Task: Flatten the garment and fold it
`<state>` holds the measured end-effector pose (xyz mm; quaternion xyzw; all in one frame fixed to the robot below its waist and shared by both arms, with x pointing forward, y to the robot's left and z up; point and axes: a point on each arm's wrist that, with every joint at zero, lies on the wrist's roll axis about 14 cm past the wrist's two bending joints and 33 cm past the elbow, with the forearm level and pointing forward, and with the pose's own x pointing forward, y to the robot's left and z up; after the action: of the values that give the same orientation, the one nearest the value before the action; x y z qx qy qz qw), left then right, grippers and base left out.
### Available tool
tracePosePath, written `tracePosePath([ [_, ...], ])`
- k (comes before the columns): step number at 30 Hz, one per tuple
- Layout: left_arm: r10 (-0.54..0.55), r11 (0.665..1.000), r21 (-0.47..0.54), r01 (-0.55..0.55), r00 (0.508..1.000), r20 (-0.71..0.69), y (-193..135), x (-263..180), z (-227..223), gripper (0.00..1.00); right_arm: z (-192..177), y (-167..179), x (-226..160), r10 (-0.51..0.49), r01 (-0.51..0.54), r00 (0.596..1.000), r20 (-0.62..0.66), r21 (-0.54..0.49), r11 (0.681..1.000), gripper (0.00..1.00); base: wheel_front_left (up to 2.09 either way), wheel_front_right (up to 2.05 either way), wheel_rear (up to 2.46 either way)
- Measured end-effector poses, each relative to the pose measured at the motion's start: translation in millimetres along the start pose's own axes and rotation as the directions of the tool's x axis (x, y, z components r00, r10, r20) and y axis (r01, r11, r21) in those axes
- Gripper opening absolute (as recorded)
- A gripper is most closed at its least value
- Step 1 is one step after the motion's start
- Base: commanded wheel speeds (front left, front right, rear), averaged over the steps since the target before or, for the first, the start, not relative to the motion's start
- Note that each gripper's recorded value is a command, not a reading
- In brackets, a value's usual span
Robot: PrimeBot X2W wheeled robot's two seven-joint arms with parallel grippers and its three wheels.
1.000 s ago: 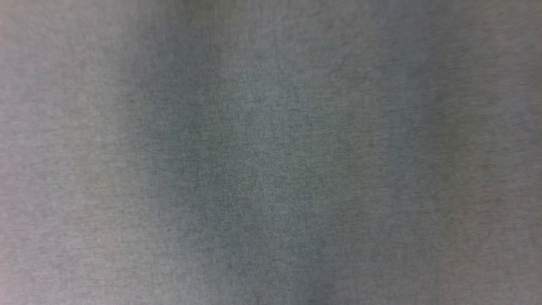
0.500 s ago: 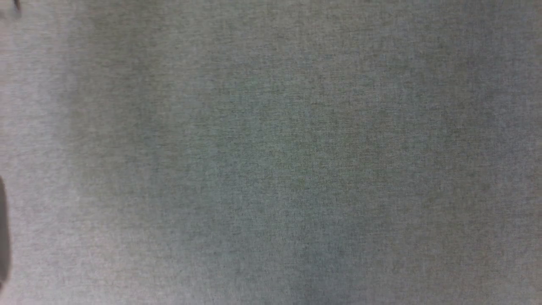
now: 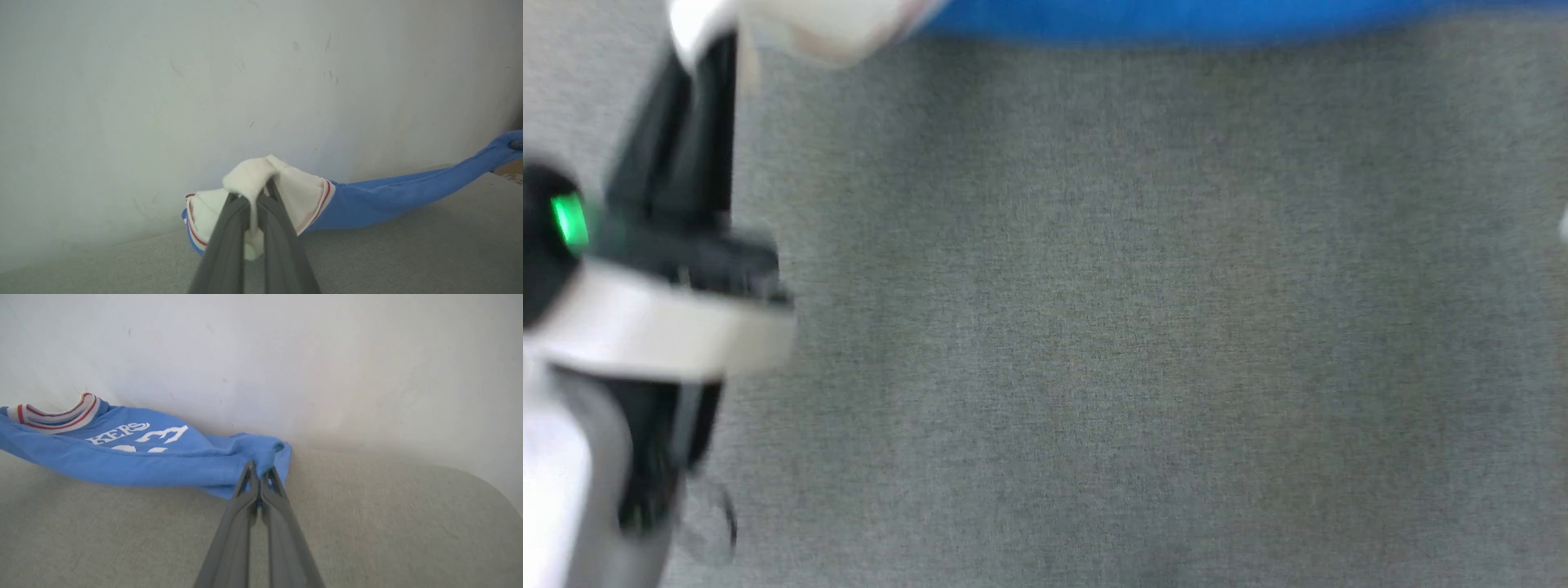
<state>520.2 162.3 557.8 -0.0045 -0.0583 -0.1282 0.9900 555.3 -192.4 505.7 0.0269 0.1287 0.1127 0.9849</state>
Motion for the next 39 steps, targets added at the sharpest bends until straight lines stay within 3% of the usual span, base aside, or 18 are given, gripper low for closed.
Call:
tracePosePath([
  [4, 0.022, 0.998, -0.061, -0.032, 0.987, -0.161, -4, -48, -27, 0.00, -31, 7, -38, -0.013, 0.018, 0.998, -0.068, 0.084, 0.996, 0.00, 0.00, 0.00, 0.00],
  [8, 0.003, 0.994, -0.098, -0.043, 0.927, -0.374, -11, -98, -66, 0.00, -58, 10, -70, -0.028, 0.045, 0.991, -0.132, 0.126, 0.991, 0.00, 0.00, 0.00, 0.00],
  [16, -0.142, 0.966, -0.250, -0.061, 0.684, -0.716, -43, -201, -117, 0.00, -100, 29, -134, 0.043, 0.004, 0.948, -0.315, 0.148, 0.989, 0.00, 0.00, 0.00, 0.00],
  [20, -0.215, 0.941, -0.323, -0.098, 0.564, -0.797, -58, -245, -121, 0.00, -118, 35, -167, 0.082, -0.014, 0.905, -0.419, 0.162, 0.987, 0.00, 0.00, 0.00, 0.00],
  [23, -0.250, 0.928, -0.354, -0.119, 0.507, -0.825, -66, -270, -118, 0.00, -130, 34, -190, 0.083, -0.006, 0.874, -0.478, 0.160, 0.987, 0.00, 0.00, 0.00, 0.00],
  [28, -0.267, 0.909, -0.379, -0.173, 0.457, -0.849, -71, -303, -111, 0.00, -154, 34, -229, 0.080, 0.024, 0.803, -0.590, 0.166, 0.986, 0.00, 0.00, 0.00, 0.00],
  [35, -0.301, 0.884, -0.422, -0.200, 0.445, -0.843, -84, -333, -97, 0.00, -175, 45, -276, 0.112, 0.053, 0.720, -0.685, 0.216, 0.975, 0.00, 0.00, 0.00, 0.00],
  [39, -0.278, 0.893, -0.417, -0.170, 0.519, -0.808, -82, -327, -83, 0.00, -165, 50, -283, 0.116, 0.045, 0.746, -0.655, 0.224, 0.974, 0.00, 0.00, 0.00, 0.00],
])
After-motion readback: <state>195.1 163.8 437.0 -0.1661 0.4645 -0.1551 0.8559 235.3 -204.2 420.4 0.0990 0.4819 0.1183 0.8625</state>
